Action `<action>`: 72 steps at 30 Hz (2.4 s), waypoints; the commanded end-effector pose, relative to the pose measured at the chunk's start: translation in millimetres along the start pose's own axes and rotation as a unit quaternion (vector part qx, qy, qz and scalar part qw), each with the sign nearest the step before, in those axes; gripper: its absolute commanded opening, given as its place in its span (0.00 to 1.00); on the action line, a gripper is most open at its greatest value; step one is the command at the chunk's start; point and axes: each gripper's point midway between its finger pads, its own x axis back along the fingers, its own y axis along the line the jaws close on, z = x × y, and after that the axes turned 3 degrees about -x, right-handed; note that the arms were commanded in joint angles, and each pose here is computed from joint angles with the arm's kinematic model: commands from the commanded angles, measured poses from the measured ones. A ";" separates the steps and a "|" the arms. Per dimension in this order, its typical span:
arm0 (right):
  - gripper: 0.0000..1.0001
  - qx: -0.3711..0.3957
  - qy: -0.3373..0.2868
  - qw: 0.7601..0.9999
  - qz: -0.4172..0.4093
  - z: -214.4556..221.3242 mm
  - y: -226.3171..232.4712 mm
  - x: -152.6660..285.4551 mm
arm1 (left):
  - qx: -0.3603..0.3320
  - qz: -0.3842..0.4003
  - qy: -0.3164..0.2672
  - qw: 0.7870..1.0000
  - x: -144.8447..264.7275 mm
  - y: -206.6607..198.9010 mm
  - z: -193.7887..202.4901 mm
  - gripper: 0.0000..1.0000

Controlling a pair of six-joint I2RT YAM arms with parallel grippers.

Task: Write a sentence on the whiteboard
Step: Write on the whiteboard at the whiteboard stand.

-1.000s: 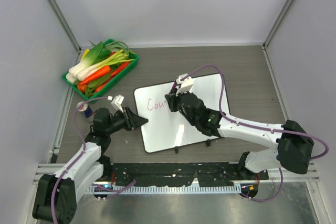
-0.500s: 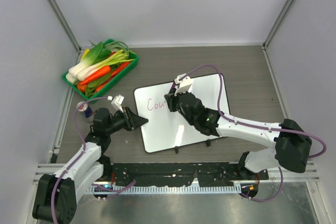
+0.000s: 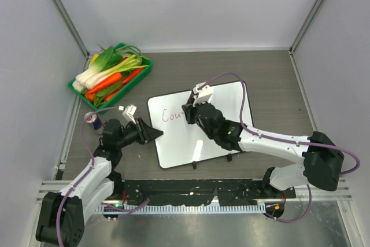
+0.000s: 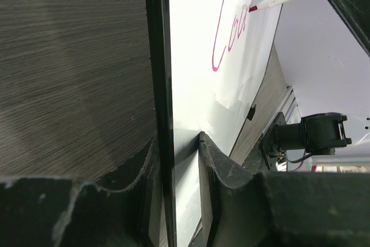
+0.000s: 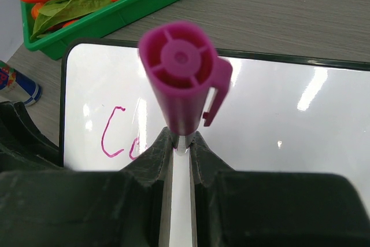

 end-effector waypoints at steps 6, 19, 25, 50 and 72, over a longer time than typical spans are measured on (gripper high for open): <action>0.01 -0.007 0.012 1.000 -0.005 10.4 -7.8 10.5 | -0.030 0.002 -0.014 0.999 -0.9 -0.3 -7.4 0.00; 0.01 -0.009 -0.003 1.000 0.006 3.3 -8.9 6.1 | -0.030 0.003 -0.014 0.999 -0.9 -0.6 -7.1 0.00; 0.01 -0.002 -0.023 1.000 0.021 -12.4 -11.4 2.5 | -0.030 0.002 -0.014 0.999 -0.7 -0.4 -7.4 0.00; 0.01 -0.011 -0.025 0.999 0.029 -14.4 -20.6 -2.9 | -0.030 0.002 -0.014 0.999 -0.8 -0.1 -7.1 0.00; 0.01 -0.049 -0.047 0.998 -0.015 -39.8 -7.3 16.3 | -0.028 0.002 -0.013 1.000 -1.1 0.1 -6.8 0.00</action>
